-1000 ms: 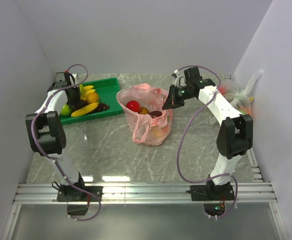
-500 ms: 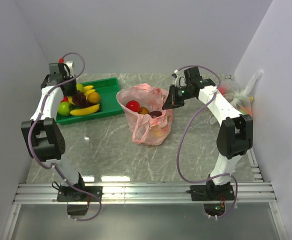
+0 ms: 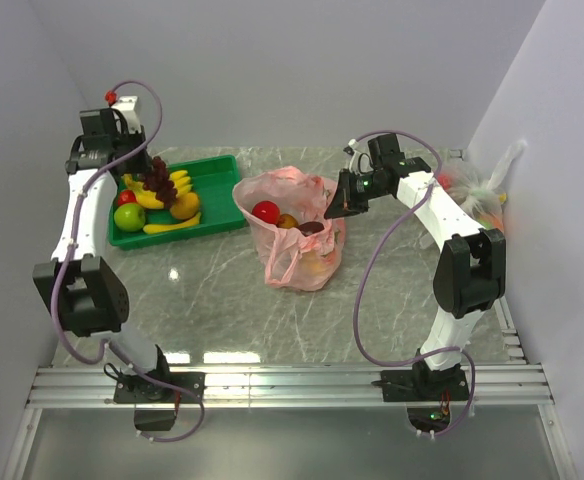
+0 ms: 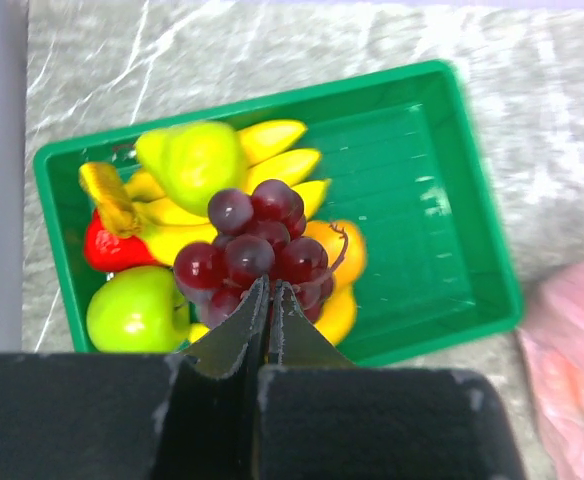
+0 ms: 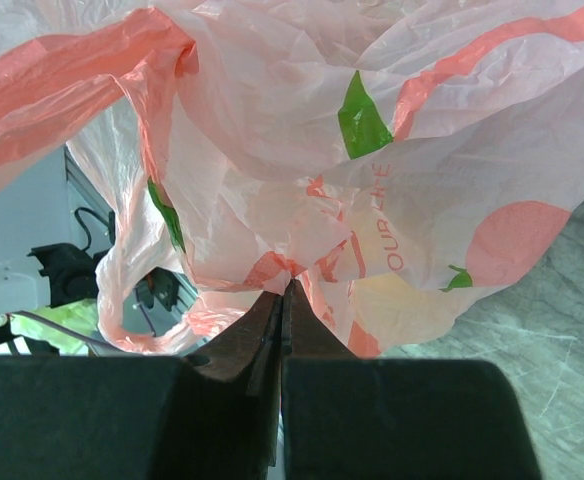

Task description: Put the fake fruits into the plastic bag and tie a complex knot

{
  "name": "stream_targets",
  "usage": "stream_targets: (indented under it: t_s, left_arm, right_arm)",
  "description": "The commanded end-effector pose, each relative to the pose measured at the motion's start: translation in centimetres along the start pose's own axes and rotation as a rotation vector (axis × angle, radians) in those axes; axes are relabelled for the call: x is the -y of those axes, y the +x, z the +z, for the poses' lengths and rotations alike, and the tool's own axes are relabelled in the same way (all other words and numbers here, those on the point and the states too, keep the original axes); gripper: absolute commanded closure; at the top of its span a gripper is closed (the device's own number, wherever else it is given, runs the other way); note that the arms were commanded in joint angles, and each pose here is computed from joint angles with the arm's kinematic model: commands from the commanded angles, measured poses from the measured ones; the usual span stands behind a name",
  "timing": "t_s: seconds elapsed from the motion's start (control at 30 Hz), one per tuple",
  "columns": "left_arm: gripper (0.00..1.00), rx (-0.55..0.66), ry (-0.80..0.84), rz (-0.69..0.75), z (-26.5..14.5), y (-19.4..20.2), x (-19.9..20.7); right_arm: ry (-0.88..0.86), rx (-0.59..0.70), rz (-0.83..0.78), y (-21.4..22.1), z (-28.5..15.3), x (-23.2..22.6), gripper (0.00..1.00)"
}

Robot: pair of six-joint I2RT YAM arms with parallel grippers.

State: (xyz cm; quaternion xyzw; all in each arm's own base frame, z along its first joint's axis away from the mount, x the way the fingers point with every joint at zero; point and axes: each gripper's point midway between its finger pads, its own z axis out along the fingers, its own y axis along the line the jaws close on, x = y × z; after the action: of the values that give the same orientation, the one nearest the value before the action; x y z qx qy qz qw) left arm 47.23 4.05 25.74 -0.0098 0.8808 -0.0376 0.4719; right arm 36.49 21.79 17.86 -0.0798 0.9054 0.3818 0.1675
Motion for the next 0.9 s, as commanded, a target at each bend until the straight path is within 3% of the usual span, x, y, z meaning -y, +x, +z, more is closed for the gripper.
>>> stream_targets:
  t_s: [0.0, 0.2, 0.5, 0.7, 0.87]
  left_arm:
    - [0.99, 0.225, 0.113, 0.06, -7.2, -6.7, 3.6]
    - [1.0, 0.341, 0.355, 0.133, -15.3, -9.3, 9.3]
    - [1.0, 0.413, 0.779, 0.288, -24.5, -6.8, 19.5]
    - [1.0, 0.414, 0.991, 0.281, -26.5, -5.9, 25.2]
    - [1.0, 0.452, 1.025, 0.324, -25.3, -5.8, 28.5]
  right_arm:
    - [-0.011, 0.049, -0.023, -1.4, -0.5, -0.7, 1.0]
    - [-0.015, 0.065, -0.012, -1.6, -0.6, -0.8, 1.0]
    - [-0.032, 0.072, -0.01, -1.9, -0.7, -1.6, 1.0]
    - [-0.065, 0.066, -0.01, -1.6, -0.9, -2.3, 1.0]
    - [-0.089, 0.063, -0.008, -1.3, -1.2, -2.8, 1.0]
